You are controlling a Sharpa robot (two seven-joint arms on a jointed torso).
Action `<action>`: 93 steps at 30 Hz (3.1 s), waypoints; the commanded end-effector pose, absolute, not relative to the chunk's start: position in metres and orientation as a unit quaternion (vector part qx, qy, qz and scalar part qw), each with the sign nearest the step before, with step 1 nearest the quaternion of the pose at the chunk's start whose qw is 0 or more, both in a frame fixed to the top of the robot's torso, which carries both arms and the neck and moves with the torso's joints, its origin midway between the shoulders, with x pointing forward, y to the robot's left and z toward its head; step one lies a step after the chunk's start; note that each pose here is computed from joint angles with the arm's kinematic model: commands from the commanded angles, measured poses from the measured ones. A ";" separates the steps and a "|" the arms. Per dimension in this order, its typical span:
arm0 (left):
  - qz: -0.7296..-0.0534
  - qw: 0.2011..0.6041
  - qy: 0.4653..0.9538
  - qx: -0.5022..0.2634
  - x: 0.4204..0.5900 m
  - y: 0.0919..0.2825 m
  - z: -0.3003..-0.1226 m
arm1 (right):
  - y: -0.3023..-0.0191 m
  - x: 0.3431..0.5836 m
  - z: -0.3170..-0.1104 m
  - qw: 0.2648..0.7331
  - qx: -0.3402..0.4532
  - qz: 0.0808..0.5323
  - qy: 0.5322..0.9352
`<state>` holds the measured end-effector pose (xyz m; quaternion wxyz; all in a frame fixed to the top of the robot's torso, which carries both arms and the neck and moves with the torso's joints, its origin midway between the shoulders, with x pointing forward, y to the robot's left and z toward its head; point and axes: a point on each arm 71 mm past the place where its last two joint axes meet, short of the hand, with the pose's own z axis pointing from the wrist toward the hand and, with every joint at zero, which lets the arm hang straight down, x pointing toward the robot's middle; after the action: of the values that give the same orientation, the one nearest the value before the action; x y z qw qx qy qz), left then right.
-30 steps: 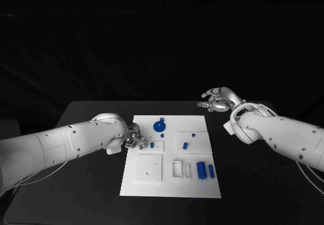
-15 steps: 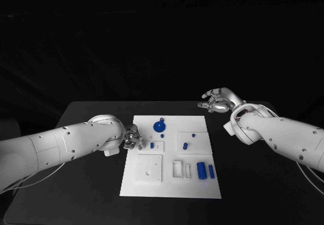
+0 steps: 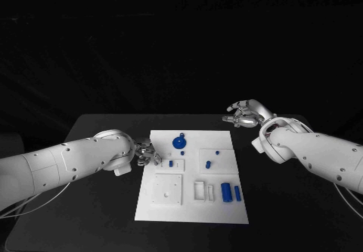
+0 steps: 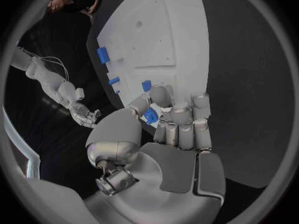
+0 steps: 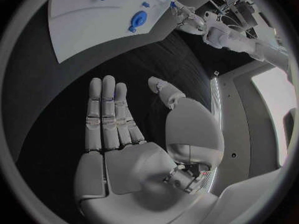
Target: Assemble the parts on the task board
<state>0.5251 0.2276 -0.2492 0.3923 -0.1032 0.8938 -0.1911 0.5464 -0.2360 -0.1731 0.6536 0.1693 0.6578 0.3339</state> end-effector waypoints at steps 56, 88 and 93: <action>-0.543 0.215 0.784 -0.210 0.496 0.209 -0.225 | -0.099 0.466 -0.188 0.590 -0.128 0.402 0.689; -0.541 0.215 0.784 -0.215 0.497 0.211 -0.226 | -0.091 0.459 -0.188 0.583 -0.134 0.413 0.687; -0.540 0.215 0.784 -0.218 0.498 0.212 -0.226 | -0.090 0.457 -0.189 0.580 -0.136 0.414 0.688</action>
<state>0.4978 0.2129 -0.2271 0.2213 -0.2144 0.7874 -0.5338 0.4596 -0.0933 -0.1887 0.5831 -0.1273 0.6900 0.4095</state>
